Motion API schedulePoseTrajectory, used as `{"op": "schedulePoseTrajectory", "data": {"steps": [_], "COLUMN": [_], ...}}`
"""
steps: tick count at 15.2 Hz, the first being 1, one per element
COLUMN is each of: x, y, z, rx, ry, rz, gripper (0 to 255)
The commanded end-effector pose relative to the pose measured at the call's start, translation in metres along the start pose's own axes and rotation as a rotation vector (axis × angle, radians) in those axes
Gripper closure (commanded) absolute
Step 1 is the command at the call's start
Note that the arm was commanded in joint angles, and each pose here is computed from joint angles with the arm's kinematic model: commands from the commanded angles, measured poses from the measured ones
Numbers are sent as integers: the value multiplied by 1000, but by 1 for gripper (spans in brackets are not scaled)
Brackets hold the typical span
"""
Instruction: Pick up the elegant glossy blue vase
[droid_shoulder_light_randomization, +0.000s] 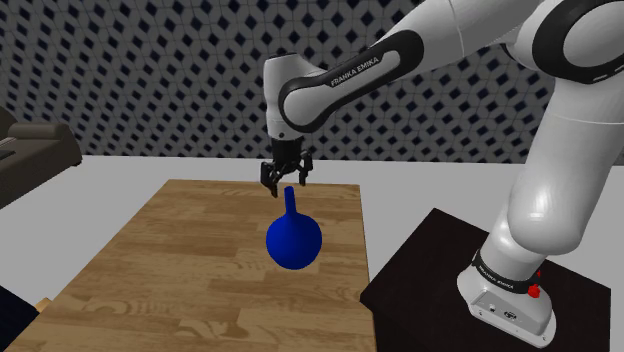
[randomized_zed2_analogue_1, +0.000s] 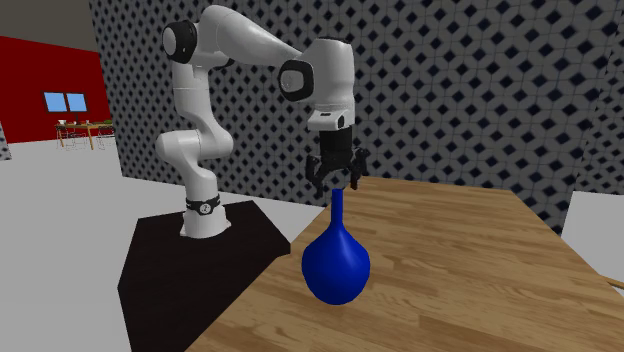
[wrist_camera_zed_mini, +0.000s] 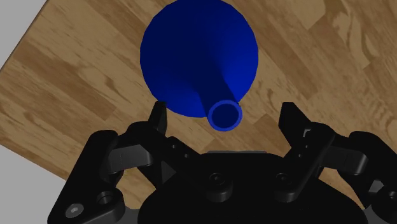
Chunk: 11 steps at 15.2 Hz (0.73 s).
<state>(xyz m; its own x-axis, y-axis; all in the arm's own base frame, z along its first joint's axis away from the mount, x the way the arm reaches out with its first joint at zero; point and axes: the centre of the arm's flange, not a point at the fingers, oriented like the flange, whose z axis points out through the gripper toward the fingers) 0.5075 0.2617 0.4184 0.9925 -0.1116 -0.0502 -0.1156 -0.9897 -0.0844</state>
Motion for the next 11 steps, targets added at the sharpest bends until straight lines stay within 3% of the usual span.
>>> {"op": "schedulePoseTrajectory", "data": {"steps": [1, 2, 11], "x": [0, 0, 0], "y": [0, 1, 0], "z": [3, 3, 3], "rx": [0, 0, 0], "ry": [1, 1, 1], "rz": [0, 0, 0], "gripper": [0, 255, 255]}}
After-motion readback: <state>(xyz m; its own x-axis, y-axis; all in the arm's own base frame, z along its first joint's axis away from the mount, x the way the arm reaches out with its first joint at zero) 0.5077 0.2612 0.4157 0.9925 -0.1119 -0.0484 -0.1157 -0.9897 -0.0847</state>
